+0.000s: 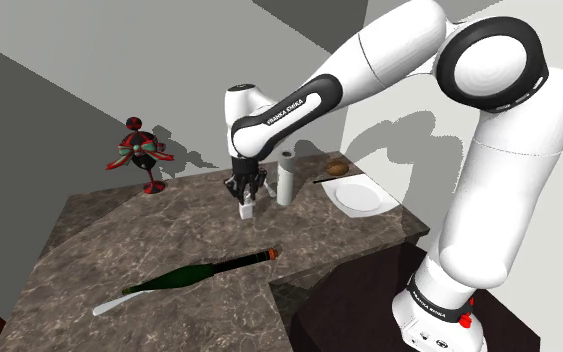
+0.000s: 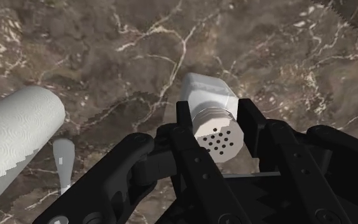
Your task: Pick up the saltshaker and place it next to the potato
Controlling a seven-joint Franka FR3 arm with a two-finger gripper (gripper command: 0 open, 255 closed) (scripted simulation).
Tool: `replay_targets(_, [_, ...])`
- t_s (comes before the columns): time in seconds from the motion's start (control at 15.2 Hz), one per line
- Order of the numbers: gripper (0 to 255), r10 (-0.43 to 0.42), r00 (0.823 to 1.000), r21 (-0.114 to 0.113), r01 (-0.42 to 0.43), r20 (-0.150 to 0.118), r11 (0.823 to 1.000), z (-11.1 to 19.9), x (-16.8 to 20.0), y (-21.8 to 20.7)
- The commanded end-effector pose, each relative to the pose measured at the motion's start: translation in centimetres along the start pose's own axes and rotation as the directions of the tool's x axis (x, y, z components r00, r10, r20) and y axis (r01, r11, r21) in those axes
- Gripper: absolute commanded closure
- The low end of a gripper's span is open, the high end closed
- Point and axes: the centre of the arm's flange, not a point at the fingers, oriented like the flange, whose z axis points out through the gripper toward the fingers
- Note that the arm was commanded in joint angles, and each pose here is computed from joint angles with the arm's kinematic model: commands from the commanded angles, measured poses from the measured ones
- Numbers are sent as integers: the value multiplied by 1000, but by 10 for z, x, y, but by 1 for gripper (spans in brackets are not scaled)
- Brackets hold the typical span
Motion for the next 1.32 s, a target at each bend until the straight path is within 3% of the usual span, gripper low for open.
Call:
replay_targets(0.0, [255,0,1000,0,0,0,1000,-11,0,0])
replay_targets(1.25, [255,0,1000,0,0,0,1000,-111,0,0])
